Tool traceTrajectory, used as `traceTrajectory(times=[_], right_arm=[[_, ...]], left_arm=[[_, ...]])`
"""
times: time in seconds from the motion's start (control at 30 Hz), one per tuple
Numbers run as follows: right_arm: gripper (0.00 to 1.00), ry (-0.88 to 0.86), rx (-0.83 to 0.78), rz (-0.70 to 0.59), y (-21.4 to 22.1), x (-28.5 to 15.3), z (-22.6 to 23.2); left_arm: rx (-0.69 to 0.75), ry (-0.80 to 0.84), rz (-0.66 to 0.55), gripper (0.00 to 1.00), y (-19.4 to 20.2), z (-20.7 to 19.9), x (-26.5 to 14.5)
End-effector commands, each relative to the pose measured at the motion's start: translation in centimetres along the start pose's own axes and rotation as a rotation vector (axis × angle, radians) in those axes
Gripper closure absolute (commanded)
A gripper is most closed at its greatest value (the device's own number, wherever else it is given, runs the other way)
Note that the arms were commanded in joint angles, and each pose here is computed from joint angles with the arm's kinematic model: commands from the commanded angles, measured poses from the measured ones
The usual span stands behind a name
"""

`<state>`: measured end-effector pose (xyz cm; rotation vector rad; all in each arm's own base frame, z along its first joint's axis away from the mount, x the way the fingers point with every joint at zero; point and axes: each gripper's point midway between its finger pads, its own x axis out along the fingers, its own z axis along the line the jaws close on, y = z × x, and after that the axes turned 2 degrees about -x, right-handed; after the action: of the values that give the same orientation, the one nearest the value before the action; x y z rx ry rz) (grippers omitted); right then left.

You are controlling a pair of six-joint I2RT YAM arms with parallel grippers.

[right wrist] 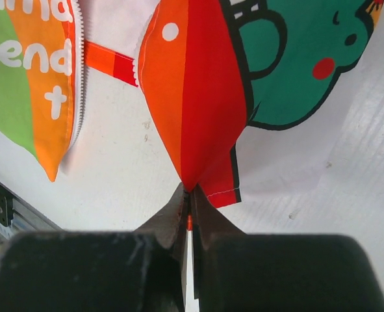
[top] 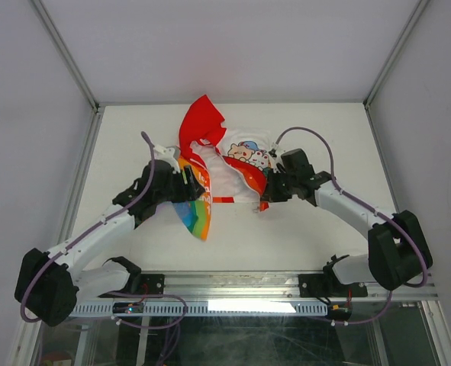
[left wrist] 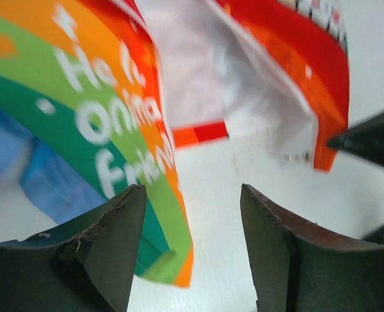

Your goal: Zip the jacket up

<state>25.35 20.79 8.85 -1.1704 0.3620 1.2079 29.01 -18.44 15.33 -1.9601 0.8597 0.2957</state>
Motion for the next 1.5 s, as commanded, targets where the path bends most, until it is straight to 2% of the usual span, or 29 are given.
traceTrajectory(times=[0.0,0.17,0.3,0.37,0.43,0.53,0.63,0.77,0.83,0.93,1.03,1.2,1.4,1.47], right_arm=[[1.00,-0.027,0.001,-0.057,-1.0,0.3,1.0],[1.00,-0.044,-0.004,-0.048,-0.7,0.9,1.5],[1.00,-0.046,0.001,-0.049,-0.6,1.2,1.6],[1.00,-0.051,0.002,-0.044,-0.5,1.4,1.7],[1.00,-0.052,0.001,-0.041,-0.4,1.5,1.7],[1.00,-0.070,-0.003,-0.047,-0.5,1.4,2.2],[1.00,-0.123,-0.013,-0.054,-0.9,1.0,3.3],[1.00,-0.225,-0.030,-0.072,-1.9,-0.2,5.5],[1.00,-0.292,-0.030,-0.086,-2.0,-1.0,6.8],[1.00,-0.388,-0.014,-0.075,-1.3,-1.5,8.2],[1.00,-0.405,0.015,-0.044,0.5,-0.6,7.7],[1.00,-0.277,0.084,0.028,4.0,2.3,4.1],[0.95,0.048,0.115,0.085,6.9,3.9,-2.1],[0.89,0.169,0.079,0.092,7.1,3.3,-3.2]], left_arm=[[0.048,-0.044,0.153,0.39,7.0,-0.4,-1.2],[0.132,-0.134,0.233,0.36,11.9,-0.6,-0.4],[0.178,-0.263,0.254,0.35,13.0,1.7,1.2],[0.205,-0.289,0.254,0.39,12.9,2.0,2.0],[0.227,-0.299,0.250,0.49,12.7,1.9,2.7],[0.247,-0.272,0.231,0.77,11.8,0.8,3.4],[0.224,-0.114,0.200,1.00,9.5,-3.2,3.2],[0.087,0.213,0.108,1.00,4.2,-8.7,0.5],[0.020,0.333,0.092,1.00,3.1,-9.7,-1.2],[-0.033,0.412,0.137,1.00,4.6,-9.9,-2.2],[-0.111,0.445,0.226,1.00,8.3,-8.6,-1.7],[-0.220,0.428,0.340,1.00,13.6,-5.8,-0.2],[-0.192,0.323,0.357,0.96,15.4,-3.1,1.3],[-0.187,0.311,0.368,0.94,15.8,-2.8,1.4]])
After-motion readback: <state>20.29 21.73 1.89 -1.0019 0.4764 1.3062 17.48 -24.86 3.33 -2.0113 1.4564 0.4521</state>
